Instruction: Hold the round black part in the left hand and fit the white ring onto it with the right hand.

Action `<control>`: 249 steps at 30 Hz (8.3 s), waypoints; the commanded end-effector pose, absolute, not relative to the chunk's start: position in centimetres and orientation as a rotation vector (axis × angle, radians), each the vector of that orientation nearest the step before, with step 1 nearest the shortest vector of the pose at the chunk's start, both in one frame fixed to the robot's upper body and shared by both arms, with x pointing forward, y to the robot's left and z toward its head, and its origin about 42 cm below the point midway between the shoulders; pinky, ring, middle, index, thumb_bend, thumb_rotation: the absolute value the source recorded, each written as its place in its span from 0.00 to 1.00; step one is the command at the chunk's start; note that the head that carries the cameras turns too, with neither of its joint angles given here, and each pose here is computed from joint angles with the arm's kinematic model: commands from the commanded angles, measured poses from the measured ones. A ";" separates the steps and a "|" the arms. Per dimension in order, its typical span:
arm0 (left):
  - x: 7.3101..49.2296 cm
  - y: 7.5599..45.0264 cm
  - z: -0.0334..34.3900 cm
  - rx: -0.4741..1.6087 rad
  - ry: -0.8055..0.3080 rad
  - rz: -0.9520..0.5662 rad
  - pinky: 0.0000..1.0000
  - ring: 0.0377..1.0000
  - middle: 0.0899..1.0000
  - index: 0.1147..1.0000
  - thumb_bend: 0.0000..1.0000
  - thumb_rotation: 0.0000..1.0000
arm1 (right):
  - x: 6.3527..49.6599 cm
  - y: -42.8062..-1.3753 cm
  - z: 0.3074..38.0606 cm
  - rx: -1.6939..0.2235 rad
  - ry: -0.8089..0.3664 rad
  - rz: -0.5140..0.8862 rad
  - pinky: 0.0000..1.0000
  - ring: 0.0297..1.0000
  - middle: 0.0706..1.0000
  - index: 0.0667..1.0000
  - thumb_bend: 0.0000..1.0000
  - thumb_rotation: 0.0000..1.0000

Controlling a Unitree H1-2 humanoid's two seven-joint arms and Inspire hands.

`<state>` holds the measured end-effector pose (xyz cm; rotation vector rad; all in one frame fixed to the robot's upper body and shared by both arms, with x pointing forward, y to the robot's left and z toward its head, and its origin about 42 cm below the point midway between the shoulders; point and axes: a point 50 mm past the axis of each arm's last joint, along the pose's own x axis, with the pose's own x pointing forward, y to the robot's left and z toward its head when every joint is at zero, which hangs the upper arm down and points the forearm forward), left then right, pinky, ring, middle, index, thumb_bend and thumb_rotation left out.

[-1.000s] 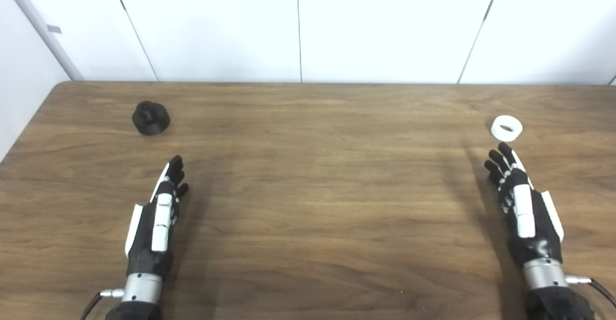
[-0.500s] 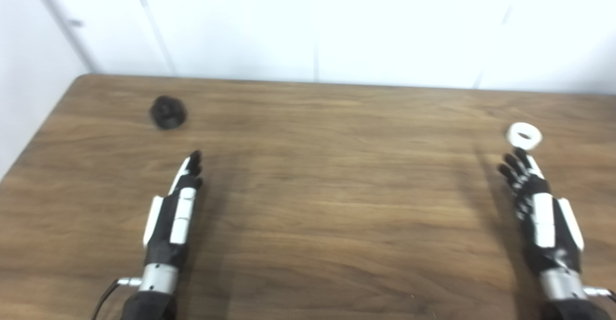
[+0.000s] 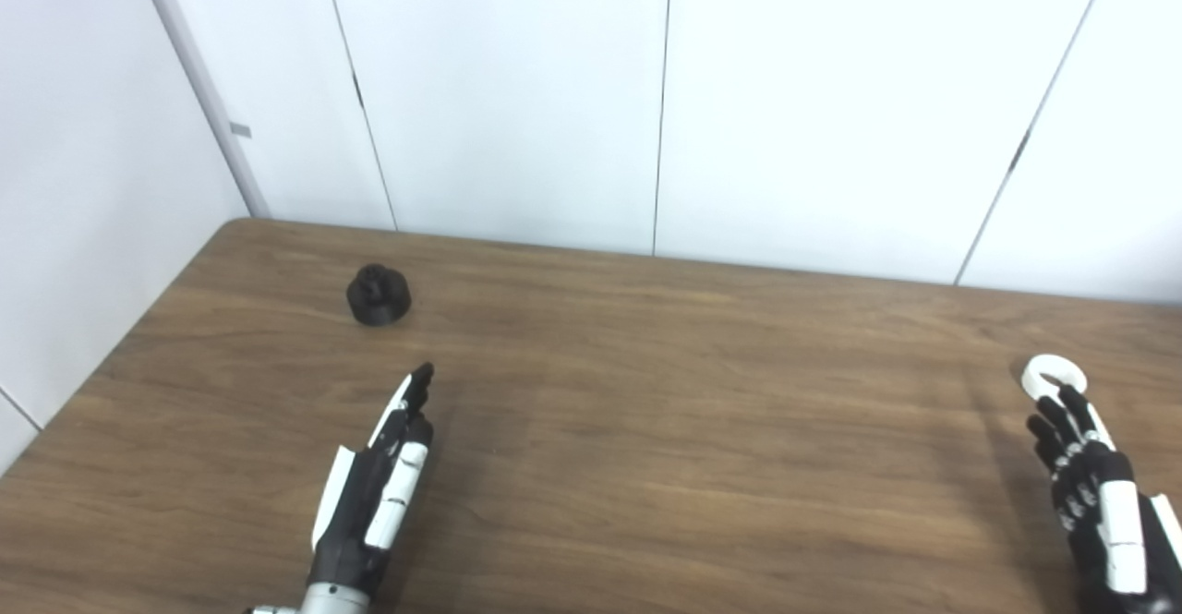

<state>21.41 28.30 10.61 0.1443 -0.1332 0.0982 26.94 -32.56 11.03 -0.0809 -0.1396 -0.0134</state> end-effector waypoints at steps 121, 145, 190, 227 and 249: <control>46.1 40.5 21.4 1.002 0.311 0.369 1.00 0.98 0.90 0.73 0.93 0.30 | 24.4 -31.2 6.7 -0.064 -0.011 -0.064 0.98 0.88 0.90 0.94 0.59 1.00; 45.5 40.7 21.2 0.987 0.182 0.406 0.97 0.83 0.70 0.42 0.52 0.04 | 24.4 -31.1 6.9 -0.056 -0.013 -0.063 0.99 0.87 0.90 0.94 0.60 1.00; 29.0 22.7 22.1 1.133 -0.200 -0.128 1.00 0.86 0.72 0.42 0.52 0.05 | 25.2 -27.7 8.6 -0.083 -0.047 -0.044 0.99 0.89 0.90 0.93 0.60 1.00; 21.5 17.4 12.6 1.173 -0.139 -0.346 1.00 0.89 0.77 0.42 0.52 0.05 | 25.5 -25.2 15.2 -0.129 -0.082 -0.063 1.00 0.92 0.90 0.91 0.48 1.00; 21.5 19.0 11.8 1.161 -0.137 -0.338 1.00 0.86 0.75 0.41 0.52 0.05 | 30.5 -30.5 23.7 -0.795 -0.186 -0.299 0.85 0.87 0.86 0.79 0.66 0.32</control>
